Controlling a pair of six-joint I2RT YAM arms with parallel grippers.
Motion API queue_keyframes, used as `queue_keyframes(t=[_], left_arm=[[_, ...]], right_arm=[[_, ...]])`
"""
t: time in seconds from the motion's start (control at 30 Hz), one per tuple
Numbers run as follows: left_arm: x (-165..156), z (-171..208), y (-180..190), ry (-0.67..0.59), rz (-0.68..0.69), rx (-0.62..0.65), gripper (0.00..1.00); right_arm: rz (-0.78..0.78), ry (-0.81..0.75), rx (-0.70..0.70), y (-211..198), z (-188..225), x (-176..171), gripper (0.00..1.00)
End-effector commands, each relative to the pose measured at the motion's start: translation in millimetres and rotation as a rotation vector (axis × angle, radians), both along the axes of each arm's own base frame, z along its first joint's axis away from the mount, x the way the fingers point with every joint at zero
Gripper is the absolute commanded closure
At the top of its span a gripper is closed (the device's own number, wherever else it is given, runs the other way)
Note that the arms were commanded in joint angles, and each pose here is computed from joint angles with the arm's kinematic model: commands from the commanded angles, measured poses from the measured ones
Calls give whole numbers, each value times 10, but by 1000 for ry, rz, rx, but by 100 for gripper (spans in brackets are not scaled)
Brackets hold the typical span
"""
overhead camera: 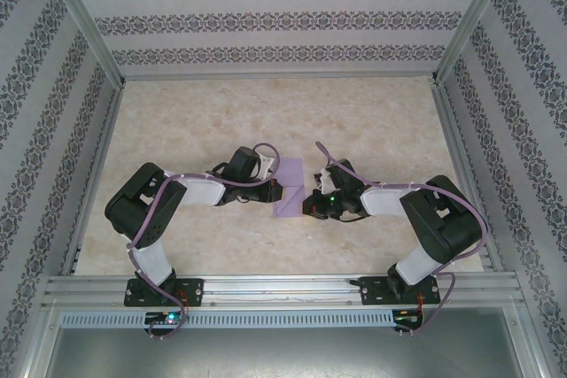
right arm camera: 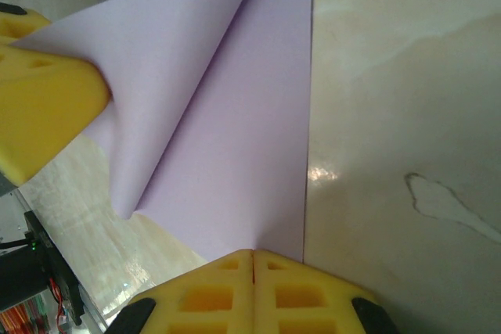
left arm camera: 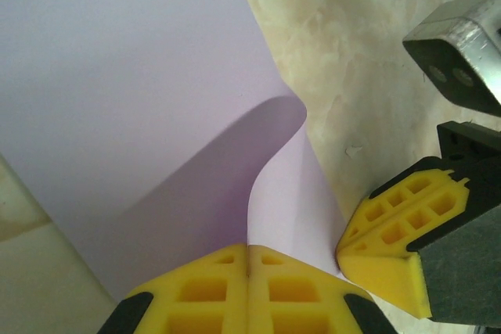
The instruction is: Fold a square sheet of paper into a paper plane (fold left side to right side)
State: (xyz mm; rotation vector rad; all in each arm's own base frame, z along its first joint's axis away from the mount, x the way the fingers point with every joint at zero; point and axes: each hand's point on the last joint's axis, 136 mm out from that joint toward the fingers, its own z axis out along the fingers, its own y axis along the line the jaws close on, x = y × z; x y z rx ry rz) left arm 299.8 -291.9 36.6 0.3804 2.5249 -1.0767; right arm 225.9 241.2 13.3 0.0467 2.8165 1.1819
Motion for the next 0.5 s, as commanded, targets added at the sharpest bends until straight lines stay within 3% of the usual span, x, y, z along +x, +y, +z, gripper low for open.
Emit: queue_keyframes(t=[0.0,0.47], left_arm=[[99,-25,51,-26,-4,33,100],[123,-68,110,-33,2,80,100]], right_arm=[[-8,61,-133,-181,-335,-159,100],[-7,65,-138,-186,-351,-164,100]])
